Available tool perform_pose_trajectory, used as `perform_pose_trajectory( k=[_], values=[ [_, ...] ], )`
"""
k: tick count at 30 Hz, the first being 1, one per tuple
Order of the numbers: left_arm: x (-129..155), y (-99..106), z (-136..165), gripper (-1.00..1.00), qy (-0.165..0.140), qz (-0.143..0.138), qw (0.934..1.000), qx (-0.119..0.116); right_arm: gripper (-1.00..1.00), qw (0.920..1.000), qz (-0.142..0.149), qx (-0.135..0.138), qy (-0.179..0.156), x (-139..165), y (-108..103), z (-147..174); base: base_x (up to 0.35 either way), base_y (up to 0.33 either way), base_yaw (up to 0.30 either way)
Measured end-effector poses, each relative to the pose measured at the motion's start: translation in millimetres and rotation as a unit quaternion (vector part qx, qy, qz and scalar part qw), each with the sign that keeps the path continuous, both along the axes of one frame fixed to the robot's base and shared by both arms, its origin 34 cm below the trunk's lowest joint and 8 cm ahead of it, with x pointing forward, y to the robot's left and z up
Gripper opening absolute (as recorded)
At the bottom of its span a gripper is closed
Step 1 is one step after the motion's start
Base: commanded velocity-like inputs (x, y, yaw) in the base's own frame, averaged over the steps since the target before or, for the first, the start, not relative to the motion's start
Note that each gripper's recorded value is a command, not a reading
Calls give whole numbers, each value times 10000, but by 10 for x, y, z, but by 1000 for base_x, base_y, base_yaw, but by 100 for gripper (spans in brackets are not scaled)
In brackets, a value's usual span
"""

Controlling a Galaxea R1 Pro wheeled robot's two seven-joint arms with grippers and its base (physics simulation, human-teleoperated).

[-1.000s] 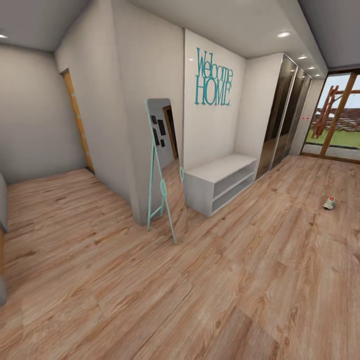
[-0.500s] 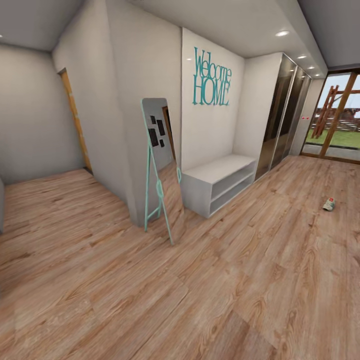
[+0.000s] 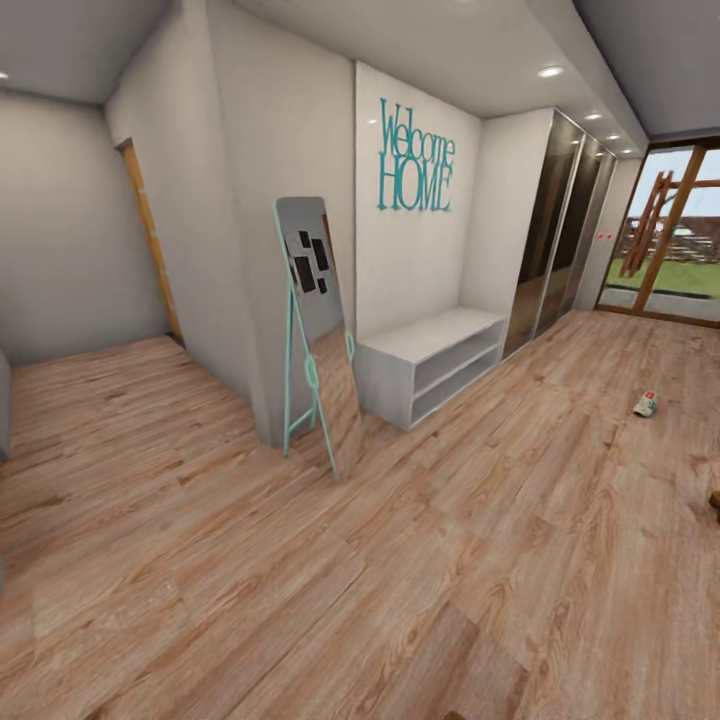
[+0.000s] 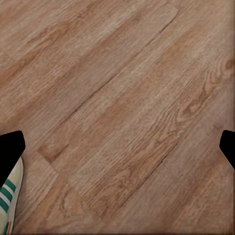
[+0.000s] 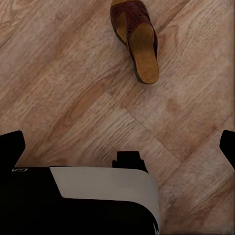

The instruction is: Pick up the two gym shoes and the two sandals from the corridor floor and place them onto the hallstand (shoe rack) in the corridor, making sure they are on the rack and not on the floor. Arrange them so the two gym shoes are next to each other and the two sandals are next to each other.

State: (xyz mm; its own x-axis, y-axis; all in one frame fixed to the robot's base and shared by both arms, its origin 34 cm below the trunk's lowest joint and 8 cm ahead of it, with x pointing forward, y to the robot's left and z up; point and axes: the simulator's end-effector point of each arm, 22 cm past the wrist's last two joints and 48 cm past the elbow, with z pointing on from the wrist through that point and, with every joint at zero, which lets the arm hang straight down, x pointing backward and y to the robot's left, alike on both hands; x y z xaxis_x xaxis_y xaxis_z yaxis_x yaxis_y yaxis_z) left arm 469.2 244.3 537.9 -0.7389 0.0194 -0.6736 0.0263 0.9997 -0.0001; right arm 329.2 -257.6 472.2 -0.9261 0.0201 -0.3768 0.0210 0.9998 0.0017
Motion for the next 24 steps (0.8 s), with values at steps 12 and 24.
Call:
perform_pose_trajectory(
  k=[12,24],
  values=[
    [0,2,1,100,-1,4,10000,0,100,10000,0,0,0,-1,0,0,-12,-9,-11],
    [0,4,1,100,-1,4,10000,1,100,10000,0,0,-9,6,0,3,0,0,-163]
  ],
)
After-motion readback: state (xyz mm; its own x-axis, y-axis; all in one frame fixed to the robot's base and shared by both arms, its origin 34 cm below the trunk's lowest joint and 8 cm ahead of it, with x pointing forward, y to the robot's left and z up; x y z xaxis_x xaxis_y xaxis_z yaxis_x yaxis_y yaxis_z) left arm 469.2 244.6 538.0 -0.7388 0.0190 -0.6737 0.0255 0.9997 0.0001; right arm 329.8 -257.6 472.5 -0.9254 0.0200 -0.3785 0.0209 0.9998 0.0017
